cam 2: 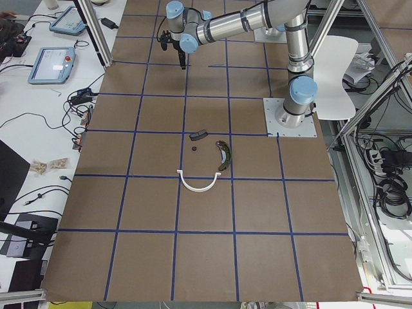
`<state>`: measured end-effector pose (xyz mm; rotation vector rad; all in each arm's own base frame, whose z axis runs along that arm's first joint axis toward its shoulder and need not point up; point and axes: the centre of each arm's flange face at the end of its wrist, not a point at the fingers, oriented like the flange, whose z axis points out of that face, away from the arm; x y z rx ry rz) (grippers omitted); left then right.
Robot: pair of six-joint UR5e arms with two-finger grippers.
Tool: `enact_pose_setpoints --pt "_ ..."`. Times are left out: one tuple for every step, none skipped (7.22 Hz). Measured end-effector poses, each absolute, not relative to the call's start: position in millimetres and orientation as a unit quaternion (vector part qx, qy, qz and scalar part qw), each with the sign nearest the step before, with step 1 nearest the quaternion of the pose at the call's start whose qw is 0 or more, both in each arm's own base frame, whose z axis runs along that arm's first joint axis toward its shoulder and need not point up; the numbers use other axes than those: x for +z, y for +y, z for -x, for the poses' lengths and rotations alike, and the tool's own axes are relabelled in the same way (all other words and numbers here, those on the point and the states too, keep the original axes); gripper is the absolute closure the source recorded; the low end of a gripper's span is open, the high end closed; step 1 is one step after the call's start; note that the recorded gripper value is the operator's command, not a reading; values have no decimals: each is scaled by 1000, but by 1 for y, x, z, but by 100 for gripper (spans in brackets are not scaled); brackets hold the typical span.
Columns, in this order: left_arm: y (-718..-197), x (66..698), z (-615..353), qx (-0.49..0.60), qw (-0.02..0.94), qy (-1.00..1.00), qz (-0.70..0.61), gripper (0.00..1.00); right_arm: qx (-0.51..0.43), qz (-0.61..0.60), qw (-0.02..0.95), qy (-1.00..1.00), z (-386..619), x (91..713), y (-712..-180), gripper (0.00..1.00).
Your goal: Place bearing gear from tray to pile
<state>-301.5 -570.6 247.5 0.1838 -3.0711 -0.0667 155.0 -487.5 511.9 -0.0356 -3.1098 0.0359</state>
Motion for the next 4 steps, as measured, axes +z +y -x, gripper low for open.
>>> enact_pose_setpoints --pt "-564 224 337 -12 36 -998 -56 2 8 15 17 -1000 -151 518 -479 0" --pt "-561 202 362 -3 38 -998 -49 6 6 16 16 -1000 -150 519 -475 0" --pt "-561 187 373 0 38 -998 -45 7 5 15 15 -1000 -150 520 -473 0" --pt "-564 181 378 2 38 -998 -43 10 6 15 13 -1000 -151 521 -473 0"
